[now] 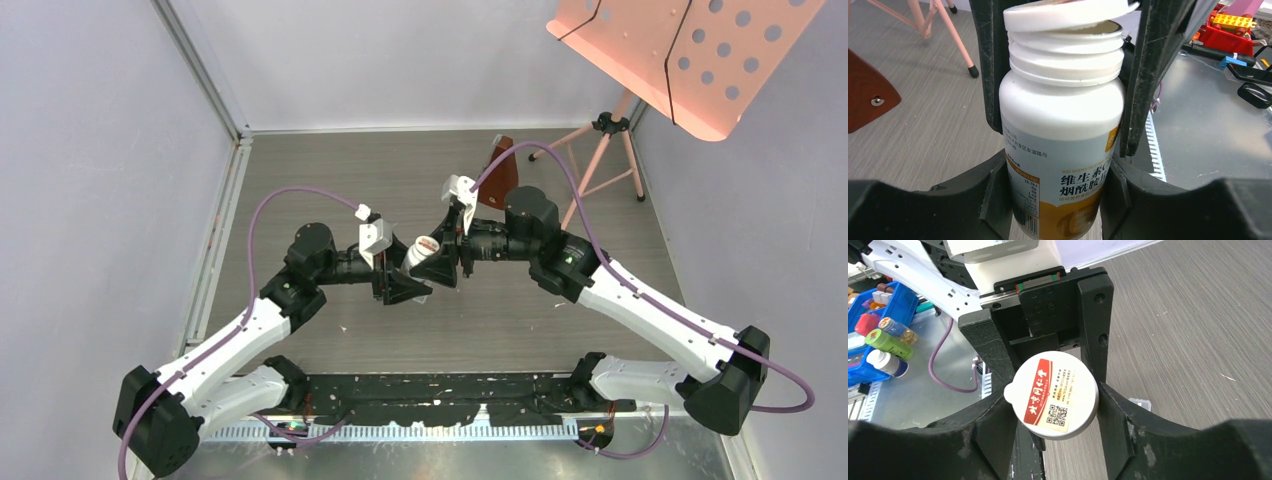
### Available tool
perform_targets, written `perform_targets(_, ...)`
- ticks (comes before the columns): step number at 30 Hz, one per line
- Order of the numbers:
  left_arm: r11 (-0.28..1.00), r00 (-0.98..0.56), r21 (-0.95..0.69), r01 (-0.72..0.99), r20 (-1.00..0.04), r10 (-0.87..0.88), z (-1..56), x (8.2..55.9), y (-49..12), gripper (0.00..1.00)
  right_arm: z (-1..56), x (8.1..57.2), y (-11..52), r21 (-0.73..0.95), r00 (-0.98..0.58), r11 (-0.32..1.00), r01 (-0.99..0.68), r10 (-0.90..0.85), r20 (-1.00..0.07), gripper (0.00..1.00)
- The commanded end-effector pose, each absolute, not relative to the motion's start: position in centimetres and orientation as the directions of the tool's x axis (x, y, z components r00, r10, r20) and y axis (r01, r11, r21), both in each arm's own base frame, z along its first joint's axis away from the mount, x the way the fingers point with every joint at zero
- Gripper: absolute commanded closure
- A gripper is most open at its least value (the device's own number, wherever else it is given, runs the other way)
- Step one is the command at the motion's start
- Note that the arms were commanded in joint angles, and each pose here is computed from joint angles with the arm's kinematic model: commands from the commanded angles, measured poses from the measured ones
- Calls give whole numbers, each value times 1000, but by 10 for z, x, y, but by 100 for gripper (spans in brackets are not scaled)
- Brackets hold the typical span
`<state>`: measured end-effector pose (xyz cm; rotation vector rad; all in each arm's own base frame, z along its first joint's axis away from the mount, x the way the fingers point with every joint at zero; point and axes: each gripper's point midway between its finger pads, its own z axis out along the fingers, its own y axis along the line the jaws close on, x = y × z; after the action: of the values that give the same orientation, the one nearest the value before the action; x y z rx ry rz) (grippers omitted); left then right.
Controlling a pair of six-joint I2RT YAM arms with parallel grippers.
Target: Sort the pills into containers
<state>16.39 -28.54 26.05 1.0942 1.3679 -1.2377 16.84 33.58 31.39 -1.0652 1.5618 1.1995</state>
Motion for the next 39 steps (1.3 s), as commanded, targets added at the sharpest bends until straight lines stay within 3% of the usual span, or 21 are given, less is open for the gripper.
perform_targets(1,137,-98,-101,985,-995,-35,272,176,-283,100,319,177,332,228,-249,220,-949,-78,-965,31)
perform_targets(2,148,-90,-95,984,-995,-36,271,177,-282,100,321,179,329,237,-260,243,-940,-64,-964,24)
perform_targets(4,158,-76,-81,984,-996,-36,268,178,-281,100,322,182,322,262,-283,267,-928,-44,-958,20)
perform_targets(8,143,-54,-57,988,-998,-23,260,174,-280,100,327,187,308,302,-319,308,-902,-2,-948,19)
perform_targets(17,116,31,29,993,-999,-24,251,167,-277,100,338,204,299,372,-375,379,-848,68,-924,21)
perform_targets(29,125,132,124,984,-990,-59,256,162,-271,100,320,228,305,461,-487,470,-753,72,-870,30)
perform_targets(39,138,191,181,974,-980,-59,261,167,-272,100,299,229,307,503,-560,492,-711,37,-828,30)
